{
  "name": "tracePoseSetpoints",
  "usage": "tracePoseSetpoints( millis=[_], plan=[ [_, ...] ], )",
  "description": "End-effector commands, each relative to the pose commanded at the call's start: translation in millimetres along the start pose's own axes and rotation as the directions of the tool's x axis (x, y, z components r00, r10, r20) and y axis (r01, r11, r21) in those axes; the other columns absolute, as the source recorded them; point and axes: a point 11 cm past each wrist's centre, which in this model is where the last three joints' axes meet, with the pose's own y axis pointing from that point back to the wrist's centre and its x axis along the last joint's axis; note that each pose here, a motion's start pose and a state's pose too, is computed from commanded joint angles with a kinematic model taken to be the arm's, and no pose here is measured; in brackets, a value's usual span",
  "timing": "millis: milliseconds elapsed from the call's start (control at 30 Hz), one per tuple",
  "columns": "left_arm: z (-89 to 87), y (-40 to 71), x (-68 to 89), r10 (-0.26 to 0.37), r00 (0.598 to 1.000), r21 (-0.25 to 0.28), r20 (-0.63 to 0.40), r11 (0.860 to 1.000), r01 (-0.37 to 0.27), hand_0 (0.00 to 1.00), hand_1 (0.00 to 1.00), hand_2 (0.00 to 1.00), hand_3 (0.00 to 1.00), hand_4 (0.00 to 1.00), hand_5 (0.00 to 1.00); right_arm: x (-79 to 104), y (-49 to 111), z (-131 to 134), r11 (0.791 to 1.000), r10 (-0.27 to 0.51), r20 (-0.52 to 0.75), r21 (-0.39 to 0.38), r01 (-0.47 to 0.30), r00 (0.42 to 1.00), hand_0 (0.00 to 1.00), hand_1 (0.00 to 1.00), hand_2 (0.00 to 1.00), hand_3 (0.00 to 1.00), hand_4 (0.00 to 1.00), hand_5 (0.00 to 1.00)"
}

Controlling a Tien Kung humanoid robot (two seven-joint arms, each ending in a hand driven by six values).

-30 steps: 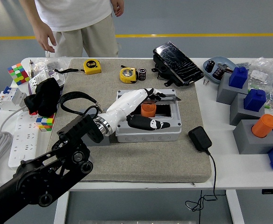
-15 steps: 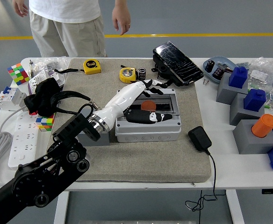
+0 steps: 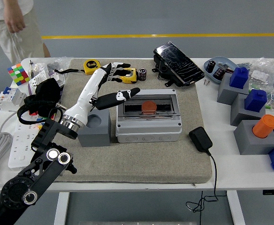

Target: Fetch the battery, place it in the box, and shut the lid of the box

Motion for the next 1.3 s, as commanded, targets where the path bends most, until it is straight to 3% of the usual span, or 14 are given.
tracePoseSetpoints(
  millis=[233,533,1000,1300],
  plan=[
    [-28.0,23.4,11.9,0.057,0.997,0.053,-0.047,0.997,-0.054,0.550,0.682,0.684,0.729,0.998,0.478,2.0,0.7,-3.9,1.000,0.003,0.005,0.005,-0.003,1.000,0.640,0.666,0.675,0.609,0.993,0.600],
    [-31.8,37.2,30.5,0.124,0.991,0.030,-0.057,0.992,-0.123,0.546,0.672,0.675,0.723,0.998,0.464,3.8,1.9,-10.9,1.000,0.006,0.002,0.017,-0.006,1.000,0.641,0.666,0.675,0.607,0.992,0.599],
    [-43.2,51.3,46.0,0.163,0.986,0.070,-0.033,0.985,-0.160,0.533,0.649,0.657,0.712,0.998,0.451,4.0,2.0,-11.3,1.000,0.007,0.000,0.017,-0.007,1.000,0.641,0.666,0.675,0.608,0.993,0.599],
    [-38.1,48.7,53.7,0.171,0.985,0.054,-0.031,0.984,-0.169,0.526,0.642,0.655,0.713,0.998,0.445,3.7,2.0,-11.8,1.000,0.006,-0.008,0.018,-0.006,1.000,0.641,0.666,0.674,0.608,0.993,0.599]
  ],
)
